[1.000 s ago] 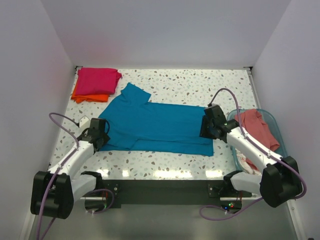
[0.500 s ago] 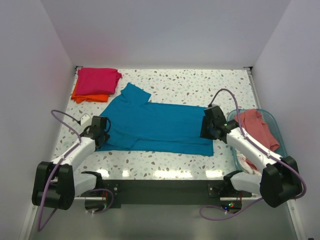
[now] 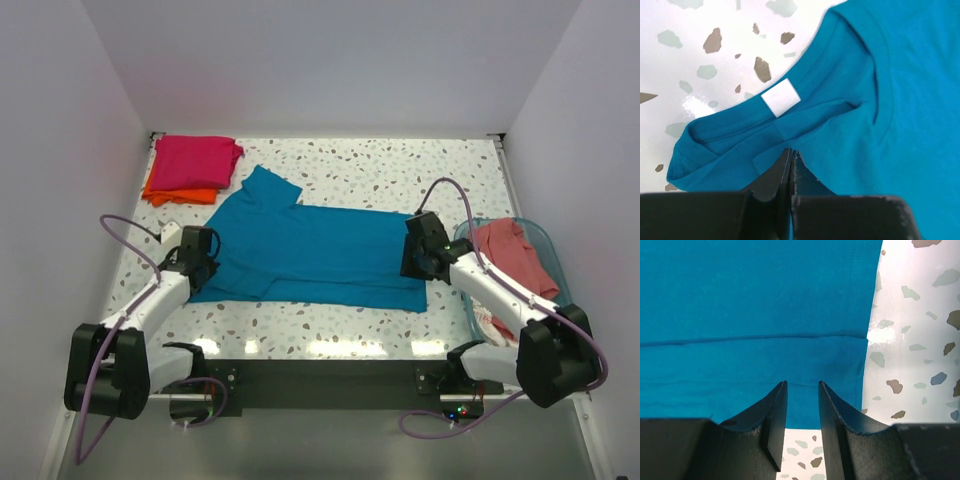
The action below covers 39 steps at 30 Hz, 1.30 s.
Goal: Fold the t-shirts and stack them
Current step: Fold the tshirt
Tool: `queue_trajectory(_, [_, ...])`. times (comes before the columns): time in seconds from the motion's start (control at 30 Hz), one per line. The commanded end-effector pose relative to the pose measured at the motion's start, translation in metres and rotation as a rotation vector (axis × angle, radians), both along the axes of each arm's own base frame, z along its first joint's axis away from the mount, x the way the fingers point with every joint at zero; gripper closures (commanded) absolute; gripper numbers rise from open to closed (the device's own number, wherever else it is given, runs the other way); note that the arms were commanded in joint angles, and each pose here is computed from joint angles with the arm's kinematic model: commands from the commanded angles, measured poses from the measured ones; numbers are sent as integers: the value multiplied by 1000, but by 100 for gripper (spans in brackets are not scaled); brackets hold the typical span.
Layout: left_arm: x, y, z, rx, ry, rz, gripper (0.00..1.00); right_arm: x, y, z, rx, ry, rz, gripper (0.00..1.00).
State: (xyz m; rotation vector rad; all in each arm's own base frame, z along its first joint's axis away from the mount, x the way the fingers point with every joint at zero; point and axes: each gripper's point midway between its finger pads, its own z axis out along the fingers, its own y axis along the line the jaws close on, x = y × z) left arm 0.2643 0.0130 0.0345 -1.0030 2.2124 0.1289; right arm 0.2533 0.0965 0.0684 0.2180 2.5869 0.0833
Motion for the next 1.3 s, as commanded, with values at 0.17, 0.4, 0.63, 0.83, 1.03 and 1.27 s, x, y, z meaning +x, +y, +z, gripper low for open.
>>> queue_trajectory(0.17, [16,10,26,24,-73,33,75,15,3,8,-2,-51,-4,65])
queue_trajectory(0.4, [0,8,-6,-76,-31,23,67,13,4,7,5,-50,0,66])
queue_trajectory(0.63, [-4,10,-13,-92,-37,20,67,12,3,4,4,-47,-3,66])
queue_trajectory(0.83, [2,5,-12,-107,-50,-7,67,10,3,3,3,-43,-4,66])
queue_trajectory(1.03, [10,2,-1,-118,-88,-30,91,10,3,3,5,-44,-3,66])
queue_trajectory(1.27, [23,-3,19,-131,-140,-62,100,15,1,2,-14,-42,-6,66])
